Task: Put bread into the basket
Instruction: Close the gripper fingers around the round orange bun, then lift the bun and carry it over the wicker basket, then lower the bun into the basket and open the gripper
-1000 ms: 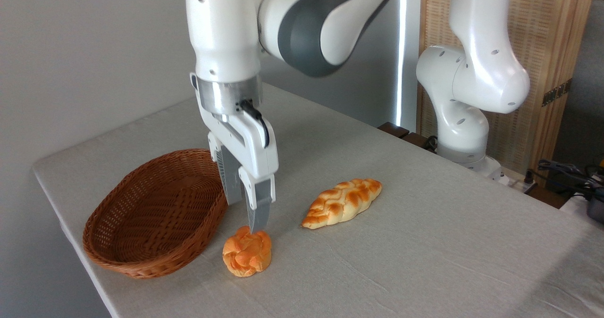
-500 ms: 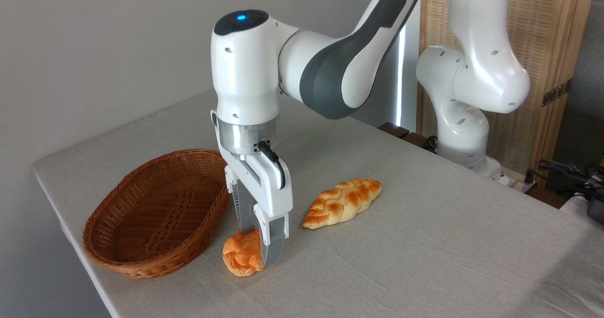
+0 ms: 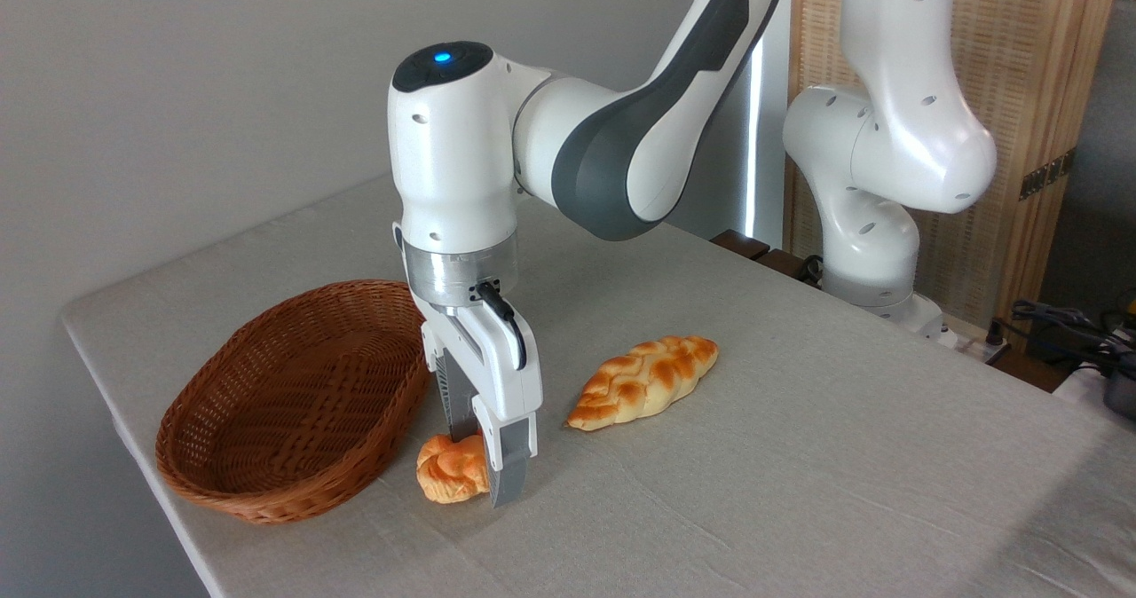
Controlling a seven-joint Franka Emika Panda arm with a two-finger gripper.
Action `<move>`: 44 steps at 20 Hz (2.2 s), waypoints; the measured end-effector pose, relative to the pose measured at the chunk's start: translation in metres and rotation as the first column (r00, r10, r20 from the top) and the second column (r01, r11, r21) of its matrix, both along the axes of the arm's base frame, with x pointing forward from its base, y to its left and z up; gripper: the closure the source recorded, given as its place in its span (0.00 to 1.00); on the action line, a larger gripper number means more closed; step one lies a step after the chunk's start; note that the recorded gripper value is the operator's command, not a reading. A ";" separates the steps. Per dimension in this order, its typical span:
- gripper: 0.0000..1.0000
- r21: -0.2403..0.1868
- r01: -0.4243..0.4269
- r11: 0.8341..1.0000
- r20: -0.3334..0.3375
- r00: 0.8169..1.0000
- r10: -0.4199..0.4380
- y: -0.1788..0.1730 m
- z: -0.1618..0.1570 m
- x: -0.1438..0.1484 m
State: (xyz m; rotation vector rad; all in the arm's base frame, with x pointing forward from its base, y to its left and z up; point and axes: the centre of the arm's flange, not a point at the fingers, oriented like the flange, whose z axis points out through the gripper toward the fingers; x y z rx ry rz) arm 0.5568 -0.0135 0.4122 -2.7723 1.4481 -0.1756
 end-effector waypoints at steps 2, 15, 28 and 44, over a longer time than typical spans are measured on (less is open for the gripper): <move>0.79 0.000 0.002 1.000 -0.004 1.000 -0.002 -0.001 -0.002 0.000; 0.88 0.000 0.012 1.000 -0.005 1.000 -0.012 -0.007 -0.003 0.000; 0.78 -0.008 0.018 1.000 -0.007 1.000 -0.018 -0.006 0.092 0.008; 0.00 -0.152 0.000 0.988 0.038 0.999 0.006 -0.143 0.038 0.041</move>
